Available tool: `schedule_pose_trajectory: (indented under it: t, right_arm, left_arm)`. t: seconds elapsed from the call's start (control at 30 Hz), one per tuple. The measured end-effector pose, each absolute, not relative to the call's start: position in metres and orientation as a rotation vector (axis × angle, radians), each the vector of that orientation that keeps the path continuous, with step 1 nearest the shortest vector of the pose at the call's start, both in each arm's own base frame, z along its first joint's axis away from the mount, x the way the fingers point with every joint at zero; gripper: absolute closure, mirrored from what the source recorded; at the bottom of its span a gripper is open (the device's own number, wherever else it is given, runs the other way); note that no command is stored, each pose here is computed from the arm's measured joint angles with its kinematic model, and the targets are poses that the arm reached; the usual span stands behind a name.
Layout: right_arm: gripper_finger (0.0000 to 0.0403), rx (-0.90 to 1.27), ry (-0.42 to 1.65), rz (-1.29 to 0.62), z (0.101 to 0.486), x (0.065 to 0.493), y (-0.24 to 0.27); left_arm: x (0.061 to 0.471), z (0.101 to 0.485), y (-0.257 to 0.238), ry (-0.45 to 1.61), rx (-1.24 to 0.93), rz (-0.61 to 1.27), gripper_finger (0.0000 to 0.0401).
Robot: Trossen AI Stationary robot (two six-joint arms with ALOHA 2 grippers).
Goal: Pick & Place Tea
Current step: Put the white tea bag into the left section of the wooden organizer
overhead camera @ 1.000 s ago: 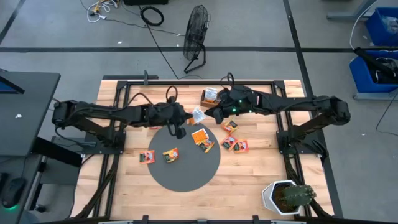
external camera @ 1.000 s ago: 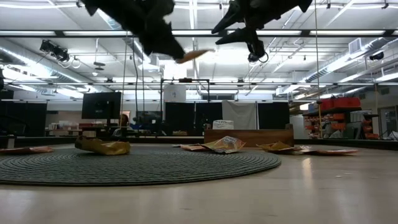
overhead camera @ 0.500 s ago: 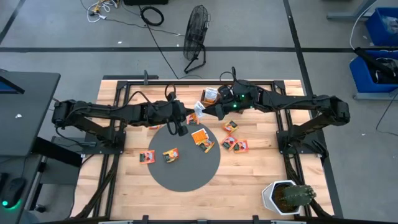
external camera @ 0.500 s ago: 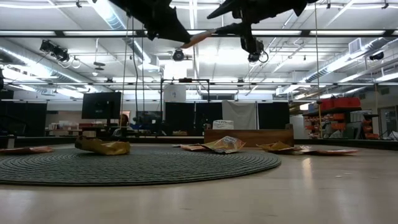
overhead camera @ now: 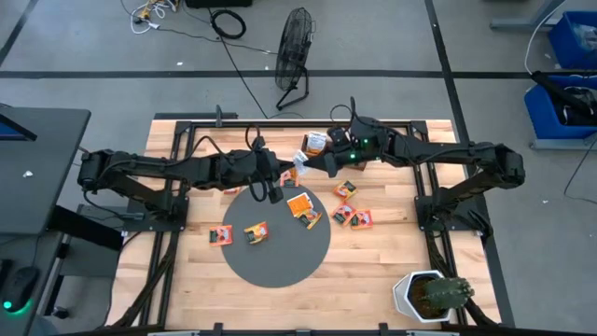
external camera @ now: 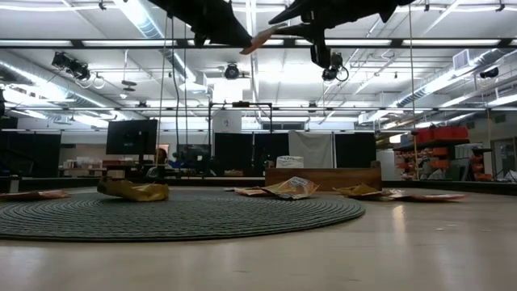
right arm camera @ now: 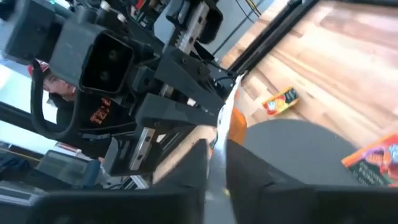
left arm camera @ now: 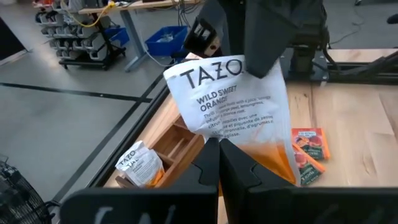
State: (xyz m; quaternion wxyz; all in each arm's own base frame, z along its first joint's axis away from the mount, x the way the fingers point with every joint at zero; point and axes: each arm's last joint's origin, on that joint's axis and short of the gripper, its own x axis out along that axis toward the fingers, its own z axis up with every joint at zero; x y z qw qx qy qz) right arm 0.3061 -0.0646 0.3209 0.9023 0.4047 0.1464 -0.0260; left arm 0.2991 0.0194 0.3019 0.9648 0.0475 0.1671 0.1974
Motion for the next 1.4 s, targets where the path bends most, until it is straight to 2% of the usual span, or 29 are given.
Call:
schedule_pose_trajectory:
  t: [0.07,0.1,0.2,0.5,0.77,0.97,1.4]
  right_arm:
    - [0.0386,0.807,0.287,-0.045,0.322,0.307,-0.065]
    - [0.0392,0.795,0.283,-0.041,0.323,0.307,-0.065]
    - [0.0397,0.772,0.280,-0.045,0.323,0.307,-0.065]
    - [0.0401,0.639,0.289,-0.101,0.321,0.303,-0.076]
    - [0.0402,0.217,0.338,-0.099,0.318,0.292,-0.100]
    - [0.0403,0.144,0.543,-0.153,0.293,0.279,-0.127]
    - [0.0403,0.095,0.673,-0.193,0.236,0.297,-0.172]
  left_arm:
    - [0.299,0.302,0.019,0.337,0.096,0.399,0.0399]
    - [0.299,0.302,0.019,0.336,0.095,0.399,0.0399]
    - [0.299,0.302,0.019,0.340,0.096,0.398,0.0395]
    - [0.287,0.299,0.019,0.428,0.041,0.410,0.0351]
    - [0.259,0.308,0.018,0.497,-0.029,0.430,0.0342]
    - [0.236,0.326,0.017,0.445,-0.096,0.436,0.0341]
    - [0.207,0.349,0.016,0.322,-0.189,0.435,0.0341]
